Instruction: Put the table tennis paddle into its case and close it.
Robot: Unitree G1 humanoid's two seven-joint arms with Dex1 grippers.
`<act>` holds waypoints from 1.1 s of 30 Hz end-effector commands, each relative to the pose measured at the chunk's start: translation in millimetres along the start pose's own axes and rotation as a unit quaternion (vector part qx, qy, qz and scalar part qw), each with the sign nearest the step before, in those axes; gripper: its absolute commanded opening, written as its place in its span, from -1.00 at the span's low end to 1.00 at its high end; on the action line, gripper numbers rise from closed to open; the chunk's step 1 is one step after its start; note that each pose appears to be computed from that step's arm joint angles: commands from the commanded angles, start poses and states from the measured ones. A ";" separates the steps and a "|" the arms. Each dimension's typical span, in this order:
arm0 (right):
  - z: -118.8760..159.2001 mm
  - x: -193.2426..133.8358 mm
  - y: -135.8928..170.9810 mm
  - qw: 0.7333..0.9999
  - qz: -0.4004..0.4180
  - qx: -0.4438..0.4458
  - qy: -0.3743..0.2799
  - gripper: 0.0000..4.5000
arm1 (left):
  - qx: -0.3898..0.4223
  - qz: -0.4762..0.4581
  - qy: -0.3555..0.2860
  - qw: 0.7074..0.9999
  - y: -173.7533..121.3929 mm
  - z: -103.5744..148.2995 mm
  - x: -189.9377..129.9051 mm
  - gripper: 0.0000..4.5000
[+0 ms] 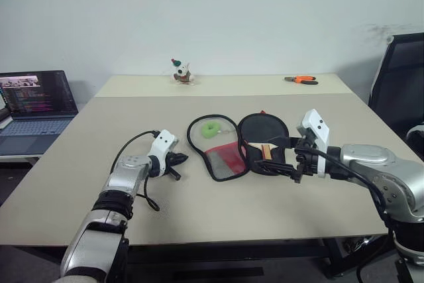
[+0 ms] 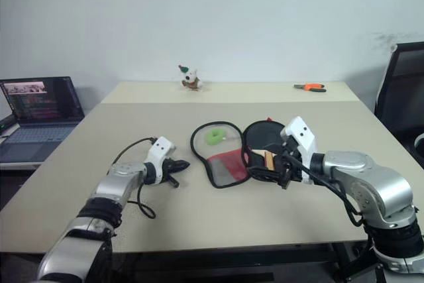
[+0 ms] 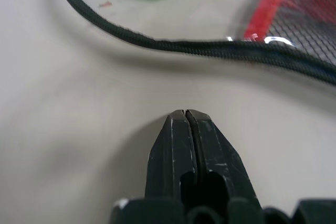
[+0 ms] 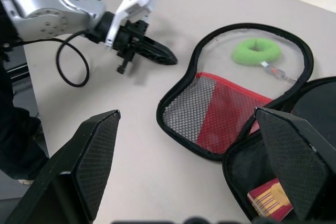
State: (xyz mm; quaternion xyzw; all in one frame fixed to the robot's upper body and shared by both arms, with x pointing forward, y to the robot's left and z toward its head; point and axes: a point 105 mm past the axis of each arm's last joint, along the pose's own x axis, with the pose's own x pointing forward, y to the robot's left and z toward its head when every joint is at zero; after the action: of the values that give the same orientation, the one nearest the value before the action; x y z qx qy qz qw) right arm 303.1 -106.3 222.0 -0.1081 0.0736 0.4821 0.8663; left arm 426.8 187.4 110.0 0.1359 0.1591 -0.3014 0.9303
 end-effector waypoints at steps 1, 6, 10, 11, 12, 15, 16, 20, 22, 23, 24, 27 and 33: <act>12.9 -6.7 -4.6 0.999 -0.020 -0.026 -0.021 1.00 | 0.002 0.005 -0.026 1.000 1.1 14.7 6.2 -0.97; 8.6 -8.3 -8.7 0.999 -0.038 -0.030 -0.015 1.00 | 0.016 -0.023 -0.059 0.998 -16.6 43.0 25.8 -0.97; 6.7 -11.1 -11.6 0.998 -0.048 -0.030 -0.011 1.00 | 0.042 -0.038 -0.084 0.995 -26.7 72.1 34.5 -0.97; 6.1 -13.4 -13.5 0.998 -0.054 -0.028 -0.010 1.00 | 0.055 -0.041 -0.095 0.993 -29.8 82.0 36.2 -0.97; 5.6 -15.7 -15.6 0.998 -0.060 -0.025 -0.009 1.00 | 0.062 -0.043 -0.107 0.991 -32.8 90.9 37.5 -0.97; 3.9 -30.0 -27.5 0.995 -0.095 -0.008 -0.006 1.00 | 0.070 -0.073 -0.163 0.981 -52.8 131.3 41.1 -0.97; 3.2 -35.1 -31.5 0.994 -0.108 -0.003 -0.005 1.00 | 0.077 -0.088 -0.178 0.977 -62.2 143.4 42.6 -0.97; 1.7 -45.9 -38.4 0.991 -0.134 0.005 0.002 1.00 | 0.095 -0.129 -0.219 0.963 -96.0 180.5 49.2 -0.97; 0.8 -48.4 -41.1 0.990 -0.144 0.006 0.007 1.00 | 0.097 -0.138 -0.230 0.958 -108.8 192.0 52.7 -0.97; 0.5 -49.1 -43.1 0.989 -0.149 0.007 0.008 1.00 | 0.098 -0.140 -0.233 0.957 -113.9 195.1 54.5 -0.97; 0.5 -49.3 -44.6 0.988 -0.154 0.008 0.009 1.00 | 0.099 -0.142 -0.233 0.957 -116.7 196.4 55.7 -0.97; -0.1 -49.4 -49.6 0.986 -0.166 0.014 0.008 1.00 | 0.099 -0.144 -0.236 0.956 -119.4 196.6 56.9 -0.97; -6.4 -41.8 -73.8 0.977 -0.211 0.035 0.014 1.00 | 0.088 -0.157 -0.246 0.952 -97.3 177.5 42.1 -0.97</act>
State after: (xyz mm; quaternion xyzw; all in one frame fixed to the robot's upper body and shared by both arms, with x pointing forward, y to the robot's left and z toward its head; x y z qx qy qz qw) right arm 337.0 -177.0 226.0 -0.0897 0.0959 0.3022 0.9442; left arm 440.9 18.4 223.6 0.1167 -0.0467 -0.4760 0.8704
